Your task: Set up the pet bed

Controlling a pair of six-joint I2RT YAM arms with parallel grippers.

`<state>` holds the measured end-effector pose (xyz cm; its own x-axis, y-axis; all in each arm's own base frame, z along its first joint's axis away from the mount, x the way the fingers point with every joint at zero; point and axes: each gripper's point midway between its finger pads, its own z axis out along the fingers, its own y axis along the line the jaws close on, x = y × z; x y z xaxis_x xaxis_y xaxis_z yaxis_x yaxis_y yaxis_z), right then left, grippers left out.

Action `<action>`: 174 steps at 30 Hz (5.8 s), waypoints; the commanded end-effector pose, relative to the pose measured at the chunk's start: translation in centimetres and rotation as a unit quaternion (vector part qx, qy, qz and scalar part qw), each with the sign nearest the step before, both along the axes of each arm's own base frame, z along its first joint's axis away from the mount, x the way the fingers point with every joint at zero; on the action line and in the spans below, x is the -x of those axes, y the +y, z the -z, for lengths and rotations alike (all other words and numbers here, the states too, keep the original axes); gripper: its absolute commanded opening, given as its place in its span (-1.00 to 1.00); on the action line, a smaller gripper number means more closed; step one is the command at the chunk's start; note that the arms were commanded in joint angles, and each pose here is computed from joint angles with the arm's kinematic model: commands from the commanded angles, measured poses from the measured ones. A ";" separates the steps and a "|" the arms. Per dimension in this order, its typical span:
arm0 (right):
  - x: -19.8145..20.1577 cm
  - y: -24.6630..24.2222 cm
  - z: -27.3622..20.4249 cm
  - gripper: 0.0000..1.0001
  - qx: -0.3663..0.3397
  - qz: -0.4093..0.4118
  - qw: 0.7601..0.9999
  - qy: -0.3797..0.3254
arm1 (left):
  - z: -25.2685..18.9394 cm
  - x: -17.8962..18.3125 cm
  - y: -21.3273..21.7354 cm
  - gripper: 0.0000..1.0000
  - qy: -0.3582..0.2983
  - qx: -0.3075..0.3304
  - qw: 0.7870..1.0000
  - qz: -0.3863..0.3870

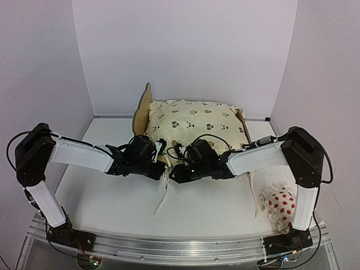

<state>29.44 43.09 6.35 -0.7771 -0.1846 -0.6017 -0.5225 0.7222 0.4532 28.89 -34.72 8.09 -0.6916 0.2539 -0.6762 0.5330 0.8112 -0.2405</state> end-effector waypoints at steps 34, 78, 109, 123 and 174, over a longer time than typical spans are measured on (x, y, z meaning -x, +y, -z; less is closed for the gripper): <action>-4.7 2.7 0.7 -0.45 -0.094 -0.063 0.988 -0.101 | -1.3 -1.5 -1.2 -1.00 -0.019 0.044 0.998 0.044; -6.4 0.4 1.0 -1.00 -0.127 0.042 0.984 -0.116 | -2.4 1.0 1.9 0.11 0.035 0.037 0.999 0.001; -5.9 0.0 0.5 -1.00 -0.153 0.069 0.983 -0.076 | 8.2 9.6 -0.6 -0.77 0.116 -0.139 0.980 0.084; -5.1 -2.2 0.9 -1.00 -0.144 0.105 0.982 -0.061 | 3.3 5.0 6.3 -1.00 0.053 -0.154 0.983 -0.078; -4.7 -3.9 4.9 -1.00 -0.102 0.147 0.984 -0.009 | -12.0 -5.3 28.5 -1.00 -0.042 -0.172 0.880 -0.440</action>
